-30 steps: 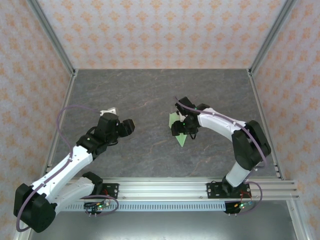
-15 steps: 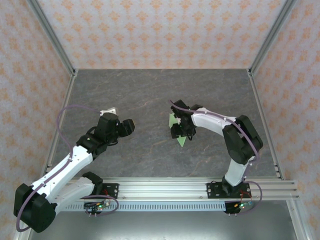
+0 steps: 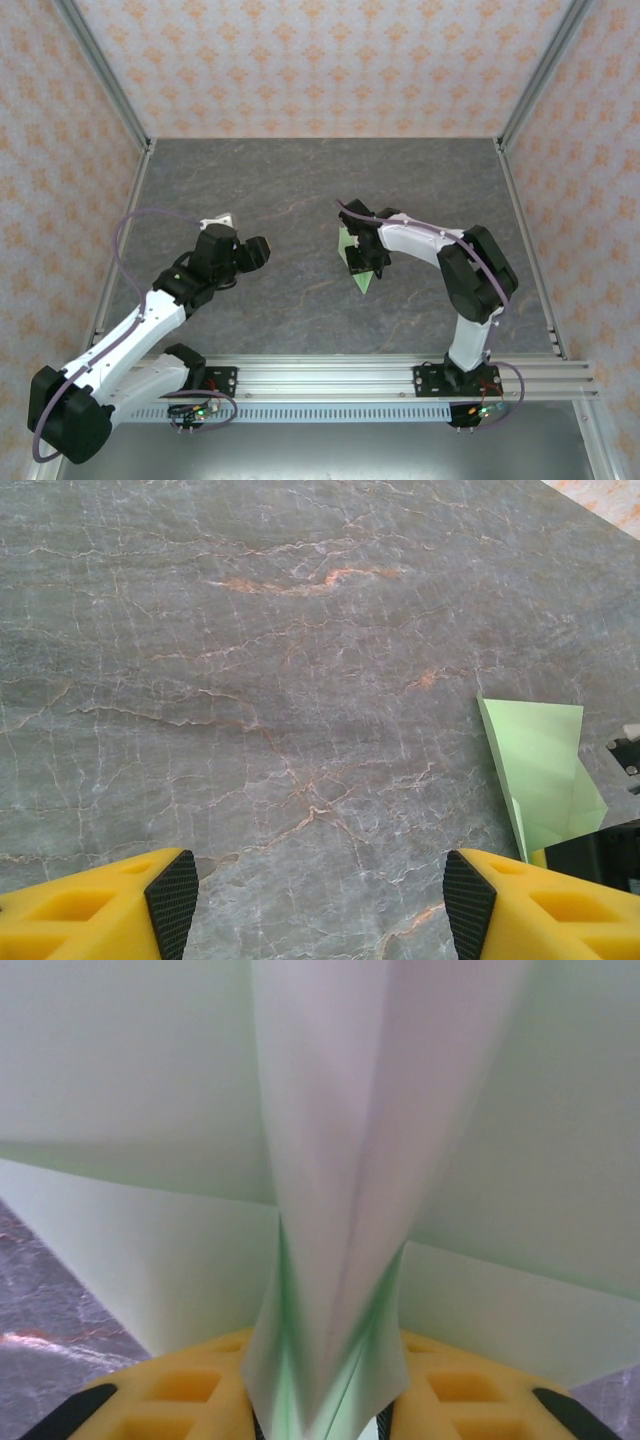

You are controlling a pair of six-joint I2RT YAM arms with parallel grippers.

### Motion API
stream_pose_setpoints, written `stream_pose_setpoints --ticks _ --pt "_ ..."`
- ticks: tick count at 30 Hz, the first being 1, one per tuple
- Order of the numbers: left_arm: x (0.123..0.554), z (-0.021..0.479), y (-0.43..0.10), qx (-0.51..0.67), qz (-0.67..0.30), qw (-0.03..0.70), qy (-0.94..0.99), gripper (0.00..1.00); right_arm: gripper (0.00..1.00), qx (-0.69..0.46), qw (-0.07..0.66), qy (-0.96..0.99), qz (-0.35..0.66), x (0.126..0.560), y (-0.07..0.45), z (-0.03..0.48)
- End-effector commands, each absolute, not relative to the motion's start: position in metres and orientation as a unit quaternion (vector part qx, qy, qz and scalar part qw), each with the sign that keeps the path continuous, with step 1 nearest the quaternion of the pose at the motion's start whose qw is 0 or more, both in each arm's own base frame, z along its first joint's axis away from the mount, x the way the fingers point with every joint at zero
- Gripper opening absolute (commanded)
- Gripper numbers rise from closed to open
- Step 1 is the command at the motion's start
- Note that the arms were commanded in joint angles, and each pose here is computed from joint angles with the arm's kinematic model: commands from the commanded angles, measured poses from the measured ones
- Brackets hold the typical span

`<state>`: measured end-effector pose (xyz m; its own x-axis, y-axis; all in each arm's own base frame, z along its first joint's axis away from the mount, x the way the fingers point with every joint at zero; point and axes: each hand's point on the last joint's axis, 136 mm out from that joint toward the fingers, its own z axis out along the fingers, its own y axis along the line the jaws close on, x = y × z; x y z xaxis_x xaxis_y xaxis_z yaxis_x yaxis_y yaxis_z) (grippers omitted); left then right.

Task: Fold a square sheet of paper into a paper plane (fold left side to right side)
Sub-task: Pick up the paper plane at the center of the table, then place the paper plane at the center of the table.

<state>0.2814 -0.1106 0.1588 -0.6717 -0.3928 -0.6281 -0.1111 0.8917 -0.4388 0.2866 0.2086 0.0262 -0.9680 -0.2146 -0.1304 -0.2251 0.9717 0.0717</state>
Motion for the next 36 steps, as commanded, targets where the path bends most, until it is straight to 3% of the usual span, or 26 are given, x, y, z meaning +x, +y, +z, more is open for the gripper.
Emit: stream_pose_setpoints --ticks 1,10,22,31,36 --pt "0.286 0.173 -0.115 -0.130 -0.191 0.393 0.890 0.69 0.30 -0.111 0.081 0.990 0.026 0.299 0.210 0.028" --pt "0.286 0.182 -0.118 -0.116 -0.198 0.396 0.889 0.69 0.08 -0.088 0.107 0.989 0.042 0.325 0.214 0.044" --pt "0.284 0.189 -0.147 -0.064 -0.255 0.373 0.890 0.84 0.07 -0.020 0.085 0.996 0.031 0.406 0.217 0.054" --pt "0.282 0.190 -0.152 -0.053 -0.264 0.362 0.892 0.89 0.09 -0.028 0.052 0.998 0.014 0.415 0.222 0.028" --pt "0.282 0.189 -0.152 -0.038 -0.258 0.366 0.894 0.98 0.16 -0.034 0.046 0.998 0.019 0.413 0.224 0.025"
